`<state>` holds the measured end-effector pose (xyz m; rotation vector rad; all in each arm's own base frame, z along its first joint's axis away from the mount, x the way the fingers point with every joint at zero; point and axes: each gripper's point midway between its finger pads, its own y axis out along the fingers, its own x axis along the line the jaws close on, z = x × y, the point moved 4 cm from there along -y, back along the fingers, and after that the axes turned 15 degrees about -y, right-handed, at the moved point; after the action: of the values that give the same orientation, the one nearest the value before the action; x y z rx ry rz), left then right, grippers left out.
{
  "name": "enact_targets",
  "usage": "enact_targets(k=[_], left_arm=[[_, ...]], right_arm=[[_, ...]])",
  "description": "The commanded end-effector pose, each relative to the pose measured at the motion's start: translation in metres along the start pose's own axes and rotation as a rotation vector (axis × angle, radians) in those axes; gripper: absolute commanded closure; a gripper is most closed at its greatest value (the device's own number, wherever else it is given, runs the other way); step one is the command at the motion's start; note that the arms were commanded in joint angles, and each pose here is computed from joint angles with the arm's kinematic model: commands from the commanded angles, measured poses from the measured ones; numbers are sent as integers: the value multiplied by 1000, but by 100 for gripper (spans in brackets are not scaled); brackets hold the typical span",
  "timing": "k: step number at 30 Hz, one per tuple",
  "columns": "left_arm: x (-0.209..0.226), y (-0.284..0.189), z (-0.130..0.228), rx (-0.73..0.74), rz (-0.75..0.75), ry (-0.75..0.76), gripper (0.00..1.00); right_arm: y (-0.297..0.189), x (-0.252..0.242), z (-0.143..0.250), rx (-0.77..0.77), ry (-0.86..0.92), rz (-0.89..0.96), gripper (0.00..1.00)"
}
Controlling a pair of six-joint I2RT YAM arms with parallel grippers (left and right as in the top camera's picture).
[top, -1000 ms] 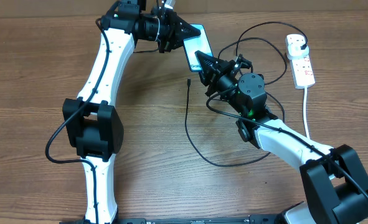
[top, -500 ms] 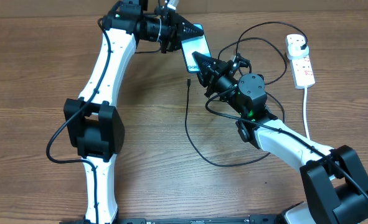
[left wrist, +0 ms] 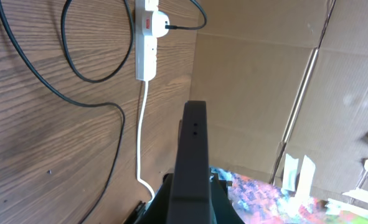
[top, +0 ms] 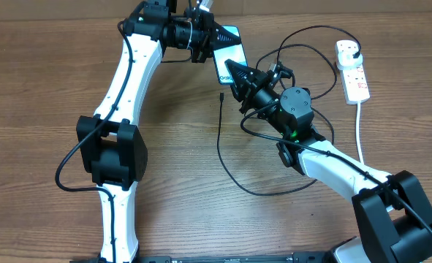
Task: Plug charger to phone and switch on socket
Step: 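Release the phone from the right gripper, keeping it in the left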
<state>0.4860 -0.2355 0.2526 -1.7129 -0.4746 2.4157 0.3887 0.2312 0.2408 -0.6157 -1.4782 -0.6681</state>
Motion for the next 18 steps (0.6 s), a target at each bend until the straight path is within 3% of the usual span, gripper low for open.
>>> enact_targets(k=[1,4,11,18], left_arm=[[-17,23,26,62,7,77,96],[-15,21,20,27,-7,76,96],[-11,-1,3,-30,-1,66,96],[4,-45,-21,-103,3,-6,96]], right_arm=[[3,-9,54,240,10,32,75],[3,-14,53,232,13,55,61],[3,-25,40,167,-107,98,3],[-2,-31,20,159,-272,115,0]])
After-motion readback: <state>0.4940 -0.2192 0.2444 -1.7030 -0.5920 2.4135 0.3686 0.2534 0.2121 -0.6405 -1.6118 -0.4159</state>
